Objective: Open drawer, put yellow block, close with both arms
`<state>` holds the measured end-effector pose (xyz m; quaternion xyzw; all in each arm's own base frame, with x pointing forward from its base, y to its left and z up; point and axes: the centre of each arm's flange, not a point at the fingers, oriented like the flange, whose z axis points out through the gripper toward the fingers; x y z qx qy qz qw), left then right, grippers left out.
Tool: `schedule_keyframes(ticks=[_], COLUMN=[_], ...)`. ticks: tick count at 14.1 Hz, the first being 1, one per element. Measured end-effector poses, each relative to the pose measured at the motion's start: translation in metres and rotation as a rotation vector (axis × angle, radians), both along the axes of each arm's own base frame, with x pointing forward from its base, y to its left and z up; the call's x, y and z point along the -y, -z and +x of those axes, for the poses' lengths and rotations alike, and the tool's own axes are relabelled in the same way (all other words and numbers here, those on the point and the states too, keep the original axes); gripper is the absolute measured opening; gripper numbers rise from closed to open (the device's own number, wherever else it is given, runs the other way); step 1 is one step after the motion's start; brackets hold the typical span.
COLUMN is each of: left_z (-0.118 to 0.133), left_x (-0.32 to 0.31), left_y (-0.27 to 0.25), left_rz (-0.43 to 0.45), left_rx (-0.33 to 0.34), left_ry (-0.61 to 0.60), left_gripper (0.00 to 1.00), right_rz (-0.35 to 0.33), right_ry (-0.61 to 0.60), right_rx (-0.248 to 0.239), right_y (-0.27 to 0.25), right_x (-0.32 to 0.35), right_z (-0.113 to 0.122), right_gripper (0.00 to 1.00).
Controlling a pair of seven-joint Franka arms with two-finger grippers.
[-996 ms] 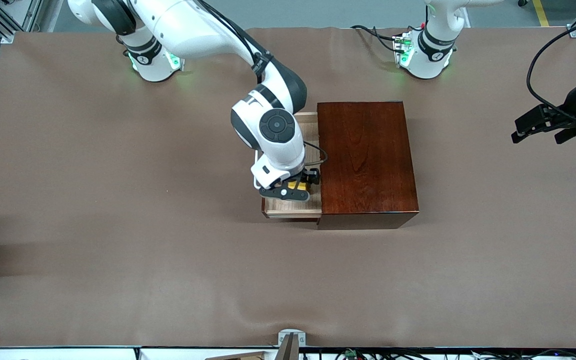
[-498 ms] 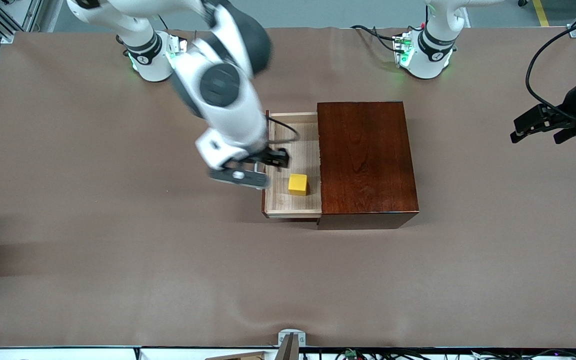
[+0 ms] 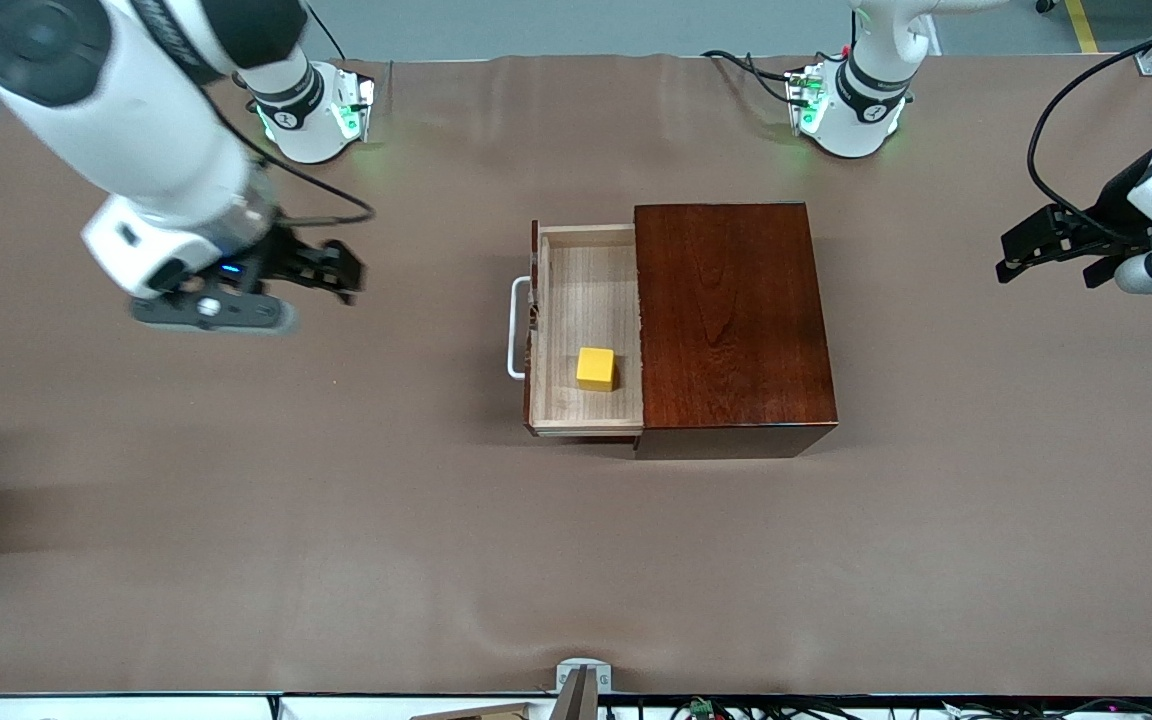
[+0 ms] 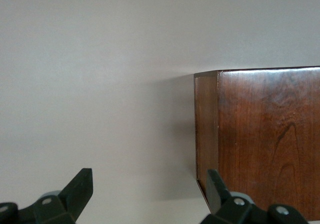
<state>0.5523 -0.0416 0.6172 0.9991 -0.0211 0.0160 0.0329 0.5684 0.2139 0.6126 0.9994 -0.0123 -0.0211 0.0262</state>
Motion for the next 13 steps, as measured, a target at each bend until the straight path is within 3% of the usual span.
schedule_keyframes(ticks=[7, 13], left_z=[-0.001, -0.001], left_x=[0.0, 0.0], left_y=[0.001, 0.001], left_rz=[0.0, 0.0], left_rx=[-0.008, -0.008], left_ry=[0.0, 0.0], left_gripper=[1.0, 1.0], right_rz=[0.014, 0.006], right_ry=[-0.083, -0.073], right_rx=[0.0, 0.019], right_y=[-0.024, -0.032], right_x=[0.203, 0.231], right_z=[-0.014, -0.014], right_gripper=[1.0, 1.0])
